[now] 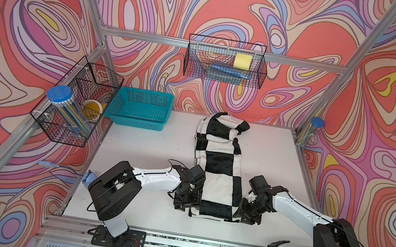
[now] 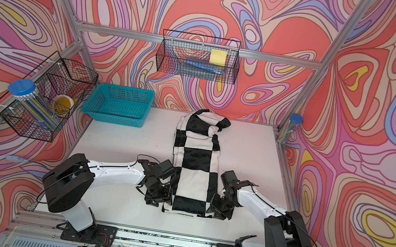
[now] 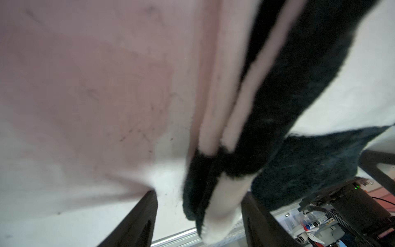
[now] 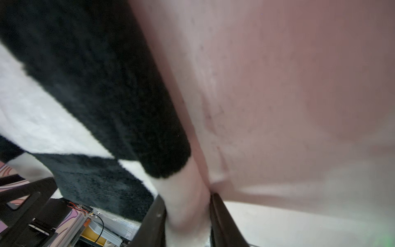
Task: Roll up the pillowcase
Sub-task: Roll the pillowcase at the center of the board.
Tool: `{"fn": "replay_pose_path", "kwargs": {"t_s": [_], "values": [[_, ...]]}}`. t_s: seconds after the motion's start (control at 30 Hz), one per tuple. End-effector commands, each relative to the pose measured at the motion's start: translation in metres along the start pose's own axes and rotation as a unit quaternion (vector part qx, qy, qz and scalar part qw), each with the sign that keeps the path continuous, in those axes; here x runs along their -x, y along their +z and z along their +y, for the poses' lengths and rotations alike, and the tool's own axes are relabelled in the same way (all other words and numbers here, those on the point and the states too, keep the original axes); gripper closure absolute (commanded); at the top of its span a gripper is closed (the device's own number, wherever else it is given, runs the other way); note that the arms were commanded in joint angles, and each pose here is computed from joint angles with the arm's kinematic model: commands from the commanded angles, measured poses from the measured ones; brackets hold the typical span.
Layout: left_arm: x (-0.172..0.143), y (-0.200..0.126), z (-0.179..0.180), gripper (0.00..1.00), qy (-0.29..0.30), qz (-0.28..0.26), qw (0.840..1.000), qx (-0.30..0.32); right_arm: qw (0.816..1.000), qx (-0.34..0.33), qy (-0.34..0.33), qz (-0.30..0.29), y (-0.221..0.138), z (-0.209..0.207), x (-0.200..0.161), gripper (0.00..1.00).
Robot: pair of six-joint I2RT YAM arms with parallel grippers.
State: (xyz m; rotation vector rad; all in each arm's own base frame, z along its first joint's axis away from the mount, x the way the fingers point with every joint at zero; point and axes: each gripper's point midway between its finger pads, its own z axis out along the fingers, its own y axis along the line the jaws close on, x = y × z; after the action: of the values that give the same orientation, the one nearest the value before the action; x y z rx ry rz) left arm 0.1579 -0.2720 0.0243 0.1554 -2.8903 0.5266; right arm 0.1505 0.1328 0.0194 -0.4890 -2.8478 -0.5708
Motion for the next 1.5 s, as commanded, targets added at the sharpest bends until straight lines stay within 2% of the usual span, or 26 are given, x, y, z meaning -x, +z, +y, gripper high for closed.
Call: {"fn": "replay_pose_path", "kwargs": {"t_s": [0.0,0.1,0.17,0.37,0.53,0.93,1.23,1.47], "values": [[-0.011,0.017,0.001,0.41,0.001,0.034,0.999,0.000,1.000,-0.003,0.000,-0.003,-0.001,0.001,0.000,0.72],[-0.019,0.022,0.004,0.51,-0.002,0.045,0.999,0.000,1.000,-0.003,-0.001,-0.003,-0.001,0.001,0.000,0.77],[-0.020,0.023,0.006,0.63,-0.004,0.046,0.999,0.001,1.000,-0.001,0.000,-0.004,-0.001,0.002,0.000,0.82],[-0.019,0.016,0.009,0.83,-0.003,0.032,0.999,0.009,1.000,0.003,0.000,-0.016,-0.004,0.003,0.003,0.95],[-0.019,0.006,0.010,1.00,-0.004,0.016,1.000,0.009,1.000,0.010,-0.005,-0.025,-0.010,0.008,0.004,1.00],[-0.020,-0.025,-0.013,1.00,0.003,0.003,0.999,-0.035,0.998,0.040,-0.030,-0.036,-0.041,0.041,0.012,1.00],[0.015,-0.036,-0.018,1.00,-0.047,0.002,0.996,-0.080,0.998,0.031,-0.036,-0.050,-0.039,0.052,0.034,1.00],[0.025,-0.036,-0.037,1.00,-0.044,0.027,0.994,-0.096,0.997,0.035,-0.034,-0.066,-0.040,0.060,0.049,1.00]]}}
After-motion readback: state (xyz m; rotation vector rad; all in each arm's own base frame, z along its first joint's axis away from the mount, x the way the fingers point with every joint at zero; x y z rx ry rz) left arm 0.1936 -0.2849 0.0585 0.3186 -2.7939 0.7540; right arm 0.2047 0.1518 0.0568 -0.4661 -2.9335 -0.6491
